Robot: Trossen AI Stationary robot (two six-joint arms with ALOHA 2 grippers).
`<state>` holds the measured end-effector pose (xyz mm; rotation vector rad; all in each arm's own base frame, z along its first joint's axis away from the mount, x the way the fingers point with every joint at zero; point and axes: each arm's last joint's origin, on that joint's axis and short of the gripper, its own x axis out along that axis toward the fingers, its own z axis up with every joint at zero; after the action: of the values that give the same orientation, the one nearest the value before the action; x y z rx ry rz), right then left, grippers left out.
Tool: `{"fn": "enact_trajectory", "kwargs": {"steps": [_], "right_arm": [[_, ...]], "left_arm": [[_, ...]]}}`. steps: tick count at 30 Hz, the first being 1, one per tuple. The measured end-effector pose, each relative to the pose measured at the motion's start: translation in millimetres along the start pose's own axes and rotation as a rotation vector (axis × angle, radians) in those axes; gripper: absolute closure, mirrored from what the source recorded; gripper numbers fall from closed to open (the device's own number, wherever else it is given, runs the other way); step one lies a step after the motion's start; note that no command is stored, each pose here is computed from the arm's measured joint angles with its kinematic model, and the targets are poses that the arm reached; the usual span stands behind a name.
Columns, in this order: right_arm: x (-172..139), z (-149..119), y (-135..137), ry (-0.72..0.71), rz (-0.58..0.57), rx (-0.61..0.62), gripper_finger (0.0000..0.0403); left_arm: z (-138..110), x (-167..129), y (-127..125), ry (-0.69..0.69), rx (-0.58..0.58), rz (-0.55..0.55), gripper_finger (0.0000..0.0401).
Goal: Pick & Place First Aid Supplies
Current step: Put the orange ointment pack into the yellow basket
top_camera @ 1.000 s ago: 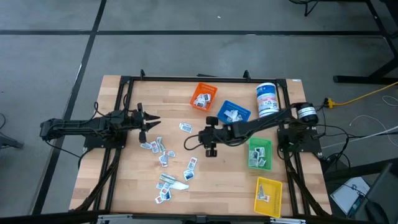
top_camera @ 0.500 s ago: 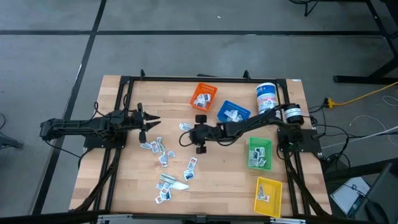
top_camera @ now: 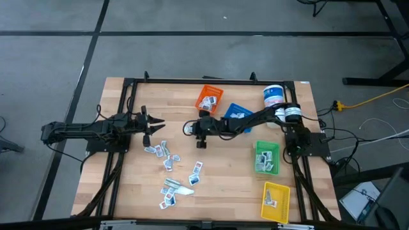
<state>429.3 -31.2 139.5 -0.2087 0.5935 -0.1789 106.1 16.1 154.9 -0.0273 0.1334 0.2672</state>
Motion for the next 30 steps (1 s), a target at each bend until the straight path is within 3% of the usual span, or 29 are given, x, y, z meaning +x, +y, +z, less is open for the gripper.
{"fn": "enact_trajectory", "kwargs": {"steps": [7,19,30], "right_arm": [[17.0,-10.4,-11.3,0.021,0.081,0.169,0.0265],[29.4,-18.6,-6.9,0.082,0.138,0.241,0.0272],[27.3,-16.9,5.0,0.081,0.165,0.174,0.0385]], "left_arm": [[-0.1,0.0,0.0,0.0,0.0,-0.001,0.0308],[0.1,0.0,0.0,-0.001,0.0,0.001,0.0309],[-0.1,0.0,0.0,0.0,0.0,0.001,0.0309]]}}
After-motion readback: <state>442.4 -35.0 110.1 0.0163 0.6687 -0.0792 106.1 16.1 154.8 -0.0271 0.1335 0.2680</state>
